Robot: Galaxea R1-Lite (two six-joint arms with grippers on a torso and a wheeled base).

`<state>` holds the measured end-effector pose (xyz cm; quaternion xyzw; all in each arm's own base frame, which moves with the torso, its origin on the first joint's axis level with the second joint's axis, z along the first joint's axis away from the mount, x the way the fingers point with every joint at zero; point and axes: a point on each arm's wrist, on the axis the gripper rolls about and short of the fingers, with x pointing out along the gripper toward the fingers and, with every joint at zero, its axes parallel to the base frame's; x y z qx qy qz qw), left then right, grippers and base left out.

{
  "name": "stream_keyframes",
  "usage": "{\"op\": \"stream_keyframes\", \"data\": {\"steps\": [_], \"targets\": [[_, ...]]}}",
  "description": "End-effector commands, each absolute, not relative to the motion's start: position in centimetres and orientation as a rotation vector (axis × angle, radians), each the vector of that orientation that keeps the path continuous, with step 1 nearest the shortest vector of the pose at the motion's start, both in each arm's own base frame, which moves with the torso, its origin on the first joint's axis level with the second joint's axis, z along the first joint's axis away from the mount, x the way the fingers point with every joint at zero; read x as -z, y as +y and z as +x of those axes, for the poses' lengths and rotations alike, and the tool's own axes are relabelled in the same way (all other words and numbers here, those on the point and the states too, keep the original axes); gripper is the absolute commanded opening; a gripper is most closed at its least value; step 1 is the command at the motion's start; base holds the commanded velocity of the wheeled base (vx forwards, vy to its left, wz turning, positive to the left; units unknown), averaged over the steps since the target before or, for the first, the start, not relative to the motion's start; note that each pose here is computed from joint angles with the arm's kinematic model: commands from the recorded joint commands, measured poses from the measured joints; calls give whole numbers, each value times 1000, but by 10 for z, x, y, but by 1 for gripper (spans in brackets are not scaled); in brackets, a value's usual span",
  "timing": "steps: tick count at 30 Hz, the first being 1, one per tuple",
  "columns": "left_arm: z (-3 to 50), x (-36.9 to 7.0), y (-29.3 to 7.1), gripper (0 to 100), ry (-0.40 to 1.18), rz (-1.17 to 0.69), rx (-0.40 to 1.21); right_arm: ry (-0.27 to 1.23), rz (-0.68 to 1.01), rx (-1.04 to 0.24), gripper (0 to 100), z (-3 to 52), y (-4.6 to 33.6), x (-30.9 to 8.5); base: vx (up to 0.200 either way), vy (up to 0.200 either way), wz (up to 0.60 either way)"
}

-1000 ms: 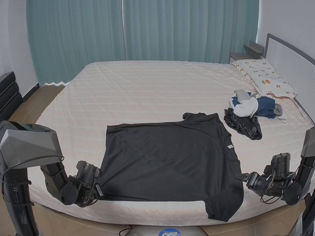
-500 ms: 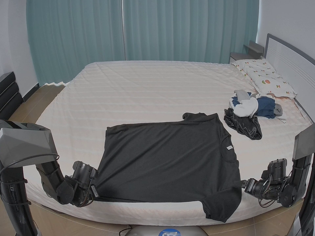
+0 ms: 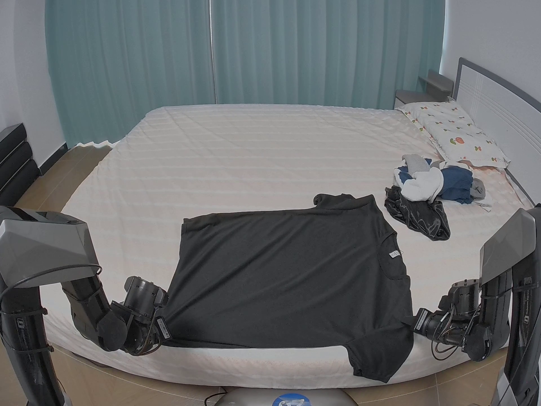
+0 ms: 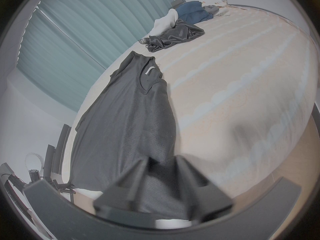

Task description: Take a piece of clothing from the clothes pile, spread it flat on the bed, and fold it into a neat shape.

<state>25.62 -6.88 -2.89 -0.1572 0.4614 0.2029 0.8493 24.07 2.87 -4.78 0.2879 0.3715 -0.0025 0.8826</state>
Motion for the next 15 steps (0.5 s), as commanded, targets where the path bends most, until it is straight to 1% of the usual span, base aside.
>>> {"op": "stream_keyframes", "data": {"steps": [1,5,6,9,12,15], "targets": [[259,29,-67,0,973,-350,-423,782,600,11,0,246,29,58,0,0,0],[263,28,-62,0,972,-381,-427,745,615,27,0,253,23,57,0,0,0],[267,26,-58,0,956,-407,-427,713,631,34,0,256,19,50,0,0,0],[271,24,-55,0,942,-432,-422,681,638,29,0,258,17,43,0,0,0],[277,23,-51,0,892,-490,-420,614,646,32,0,269,12,35,0,0,0],[281,21,-51,0,860,-535,-407,592,644,18,0,275,12,34,0,0,0]]}}
